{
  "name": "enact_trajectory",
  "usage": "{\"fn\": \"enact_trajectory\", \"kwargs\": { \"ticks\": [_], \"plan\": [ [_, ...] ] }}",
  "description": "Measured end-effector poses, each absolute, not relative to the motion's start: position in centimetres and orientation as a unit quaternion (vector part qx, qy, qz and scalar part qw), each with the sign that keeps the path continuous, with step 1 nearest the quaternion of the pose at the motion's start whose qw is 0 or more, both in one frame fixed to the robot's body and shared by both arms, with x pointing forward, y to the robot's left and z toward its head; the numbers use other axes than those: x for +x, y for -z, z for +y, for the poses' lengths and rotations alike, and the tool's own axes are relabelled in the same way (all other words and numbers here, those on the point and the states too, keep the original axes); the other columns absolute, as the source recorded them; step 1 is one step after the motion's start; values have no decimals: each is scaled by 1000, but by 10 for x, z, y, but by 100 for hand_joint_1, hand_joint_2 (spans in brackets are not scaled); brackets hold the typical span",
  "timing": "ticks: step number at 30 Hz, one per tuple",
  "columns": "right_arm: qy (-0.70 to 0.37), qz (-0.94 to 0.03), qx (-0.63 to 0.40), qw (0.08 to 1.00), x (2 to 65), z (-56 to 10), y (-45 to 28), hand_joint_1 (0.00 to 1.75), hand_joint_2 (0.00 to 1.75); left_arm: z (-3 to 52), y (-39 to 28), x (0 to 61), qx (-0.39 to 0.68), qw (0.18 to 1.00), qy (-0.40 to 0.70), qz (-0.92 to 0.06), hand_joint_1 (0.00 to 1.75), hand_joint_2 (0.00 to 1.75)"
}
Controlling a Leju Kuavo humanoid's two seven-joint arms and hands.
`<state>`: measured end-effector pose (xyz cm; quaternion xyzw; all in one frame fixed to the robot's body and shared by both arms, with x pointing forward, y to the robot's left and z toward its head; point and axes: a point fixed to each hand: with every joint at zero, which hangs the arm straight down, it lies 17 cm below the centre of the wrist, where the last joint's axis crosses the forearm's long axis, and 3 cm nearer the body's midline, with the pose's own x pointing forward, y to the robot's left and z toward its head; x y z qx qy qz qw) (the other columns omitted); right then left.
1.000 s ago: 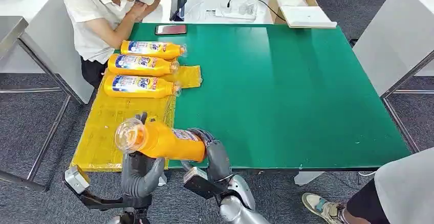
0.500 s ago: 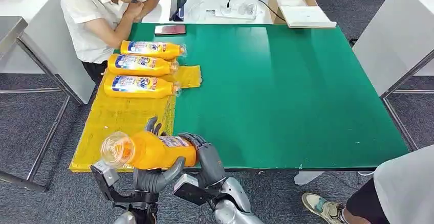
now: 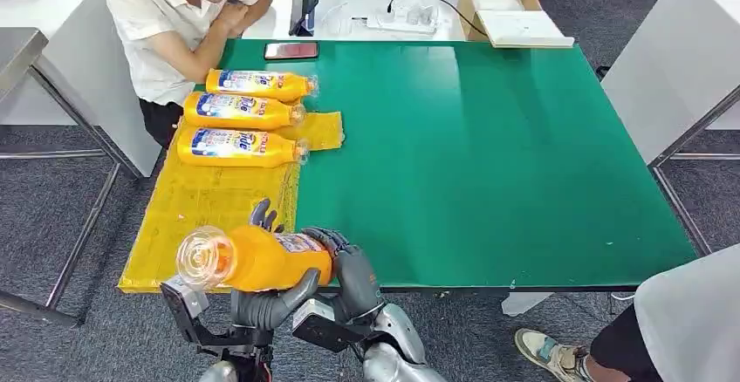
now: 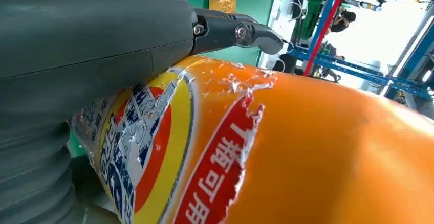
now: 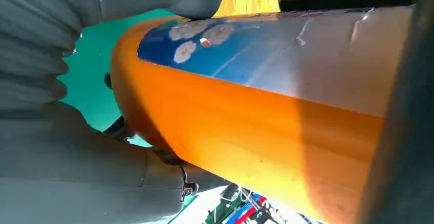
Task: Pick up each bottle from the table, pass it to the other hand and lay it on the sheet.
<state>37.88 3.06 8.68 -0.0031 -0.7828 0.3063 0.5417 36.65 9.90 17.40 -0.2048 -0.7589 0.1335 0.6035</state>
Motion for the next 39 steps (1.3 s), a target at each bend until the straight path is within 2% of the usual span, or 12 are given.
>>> {"fn": "enact_trajectory", "kwargs": {
  "ticks": [12, 13, 19, 20, 21, 23, 24, 27, 34, 39],
  "plan": [
    [-307, -783, -2, 541, 378, 31, -87, 175, 175, 99, -174, 366, -205, 604, -133, -759, 0, 175],
    [-307, -783, -2, 542, 378, 31, -87, 175, 175, 99, -174, 366, -205, 604, -133, -759, 175, 175],
    [-308, -781, 6, 543, 376, 34, -86, 175, 175, 104, -174, 365, -216, 602, -156, -753, 175, 175],
    [-308, -782, 8, 542, 375, 35, -86, 31, 175, 105, -175, 364, -220, 601, -164, -750, 175, 175],
    [-308, -783, 10, 541, 374, 36, -86, 0, 175, 105, -175, 364, -228, 602, -172, -746, 175, 175],
    [-309, -782, 21, 540, 369, 41, -85, 0, 175, 107, -175, 364, -258, 603, -192, -730, 175, 175],
    [-308, -782, 25, 541, 368, 43, -86, 0, 0, 107, -175, 364, -275, 603, -201, -721, 175, 175],
    [-310, -782, 41, 540, 363, 49, -85, 0, 0, 113, -175, 364, -298, 599, -218, -711, 175, 175],
    [-294, -786, 74, 538, 349, 53, -84, 0, 0, 163, -183, 375, -209, 577, -239, -752, 175, 175],
    [-288, -784, 69, 546, 346, 47, -78, 0, 0, 179, -190, 378, -200, 566, -247, -761, 175, 175]
  ]
}}
